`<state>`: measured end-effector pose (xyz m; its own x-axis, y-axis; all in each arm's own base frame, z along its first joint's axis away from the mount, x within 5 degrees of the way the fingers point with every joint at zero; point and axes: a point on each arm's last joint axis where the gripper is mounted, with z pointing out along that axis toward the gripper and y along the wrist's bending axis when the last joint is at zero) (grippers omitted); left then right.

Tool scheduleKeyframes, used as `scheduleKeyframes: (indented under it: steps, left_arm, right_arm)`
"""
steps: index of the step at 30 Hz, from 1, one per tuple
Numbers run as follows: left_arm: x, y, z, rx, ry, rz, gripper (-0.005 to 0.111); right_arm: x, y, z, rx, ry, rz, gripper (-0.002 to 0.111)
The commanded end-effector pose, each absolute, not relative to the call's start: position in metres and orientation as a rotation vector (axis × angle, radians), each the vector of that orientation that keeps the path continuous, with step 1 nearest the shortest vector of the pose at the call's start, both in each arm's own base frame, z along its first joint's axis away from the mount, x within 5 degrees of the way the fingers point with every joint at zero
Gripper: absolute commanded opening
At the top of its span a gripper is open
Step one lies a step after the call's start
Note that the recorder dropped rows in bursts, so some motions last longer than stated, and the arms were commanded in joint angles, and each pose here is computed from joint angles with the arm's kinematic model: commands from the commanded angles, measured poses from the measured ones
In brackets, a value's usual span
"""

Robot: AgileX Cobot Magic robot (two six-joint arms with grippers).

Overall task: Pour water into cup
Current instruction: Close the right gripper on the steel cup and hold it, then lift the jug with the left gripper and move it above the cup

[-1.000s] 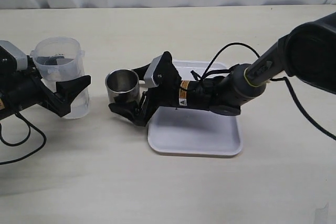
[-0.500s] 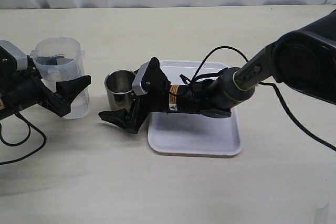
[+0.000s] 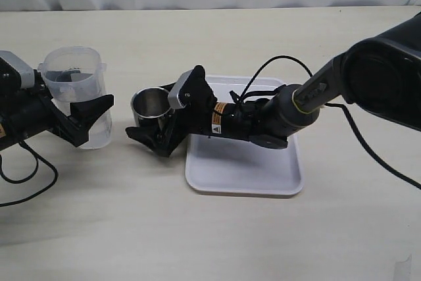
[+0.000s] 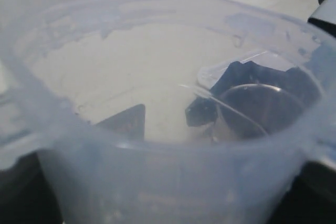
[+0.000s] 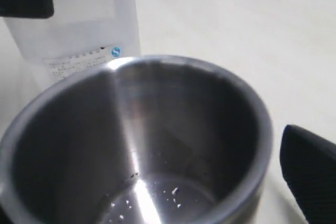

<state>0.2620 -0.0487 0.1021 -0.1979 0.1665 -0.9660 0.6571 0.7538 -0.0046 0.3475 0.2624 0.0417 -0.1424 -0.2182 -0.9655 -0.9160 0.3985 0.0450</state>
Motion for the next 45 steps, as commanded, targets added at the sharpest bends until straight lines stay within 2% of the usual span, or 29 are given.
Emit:
scheduleKeyframes:
  steps: [1,3,5,8,12,17,18,23,28,35,45]
  left_arm:
    - [0.263,-0.050,0.103,0.655,1.734,-0.515,0.000]
    - [0.263,-0.050,0.103,0.655,1.734,-0.515,0.000]
    - [0.263,-0.050,0.103,0.655,1.734,-0.515,0.000]
    - [0.263,-0.050,0.103,0.655,1.734,-0.515,0.000]
    - [0.263,-0.050,0.103,0.657,1.733,-0.513,0.000]
    - [0.263,-0.050,0.103,0.658,1.732,-0.510,0.000]
    - [0.263,-0.050,0.103,0.658,1.732,-0.510,0.000]
    - [0.263,-0.050,0.103,0.658,1.732,-0.510,0.000]
    - [0.263,-0.050,0.103,0.660,1.731,-0.506,0.000]
    - [0.265,-0.047,0.103,0.711,1.694,-0.410,0.000]
    - [0.294,-0.047,0.123,0.786,1.549,-0.331,0.000]
  right_arm:
    - [0.349,0.261,0.038,-1.042,1.665,0.801,0.097]
    - [0.349,0.261,0.037,-1.045,1.675,0.793,0.096]
    - [0.349,0.261,0.037,-1.045,1.675,0.793,0.088]
    - [0.349,0.261,0.037,-1.042,1.676,0.793,0.069]
    - [0.349,0.261,0.037,-1.043,1.671,0.796,0.037]
    - [0.344,0.262,0.035,-1.130,1.644,0.809,0.008]
    - [0.344,0.262,0.036,-1.135,1.640,0.809,0.005]
    - [0.343,0.264,0.044,-1.170,1.607,0.809,0.004]
    - [0.333,0.265,0.041,-1.340,1.541,0.830,0.004]
    - [0.335,0.265,0.042,-1.316,1.552,0.825,0.004]
    - [0.335,0.265,0.042,-1.316,1.552,0.825,0.004]
